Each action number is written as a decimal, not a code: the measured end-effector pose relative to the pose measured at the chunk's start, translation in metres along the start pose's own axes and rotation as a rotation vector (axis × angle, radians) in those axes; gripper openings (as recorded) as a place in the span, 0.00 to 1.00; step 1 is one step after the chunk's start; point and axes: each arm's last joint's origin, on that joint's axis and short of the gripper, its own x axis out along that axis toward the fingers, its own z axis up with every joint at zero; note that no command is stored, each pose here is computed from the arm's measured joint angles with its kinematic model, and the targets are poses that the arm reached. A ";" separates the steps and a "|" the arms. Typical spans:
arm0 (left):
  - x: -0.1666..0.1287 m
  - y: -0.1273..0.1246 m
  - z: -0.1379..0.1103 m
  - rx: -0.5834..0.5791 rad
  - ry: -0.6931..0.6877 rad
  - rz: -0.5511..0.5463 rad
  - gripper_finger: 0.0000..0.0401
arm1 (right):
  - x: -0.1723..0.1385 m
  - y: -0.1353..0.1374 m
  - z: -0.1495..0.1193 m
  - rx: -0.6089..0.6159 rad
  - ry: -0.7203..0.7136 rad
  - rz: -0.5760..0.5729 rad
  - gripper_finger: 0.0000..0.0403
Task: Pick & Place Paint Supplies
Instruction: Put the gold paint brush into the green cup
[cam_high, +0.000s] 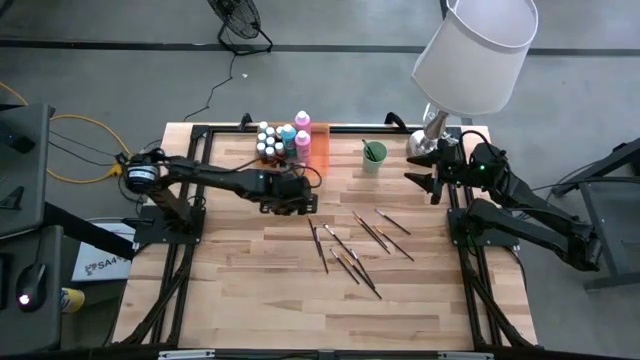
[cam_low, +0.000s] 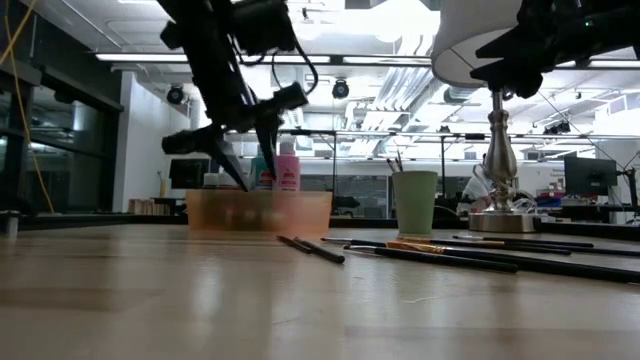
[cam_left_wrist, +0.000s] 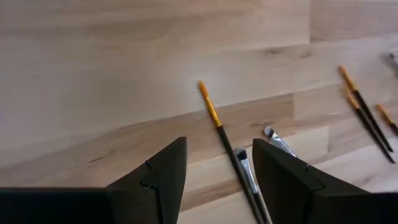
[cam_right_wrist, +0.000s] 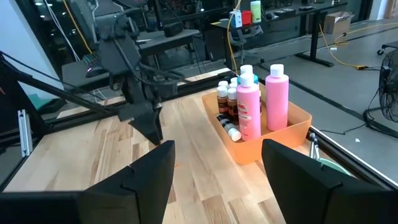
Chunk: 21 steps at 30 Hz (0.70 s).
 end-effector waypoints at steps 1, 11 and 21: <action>0.004 -0.002 0.000 -0.011 0.013 0.007 0.45 | 0.000 0.000 0.000 0.000 0.001 0.000 0.58; 0.027 -0.032 0.014 -0.056 0.095 0.186 0.45 | 0.000 0.000 0.000 0.000 0.001 0.000 0.58; 0.059 -0.060 0.038 -0.081 0.161 0.269 0.45 | 0.000 0.000 0.000 0.000 0.000 0.000 0.58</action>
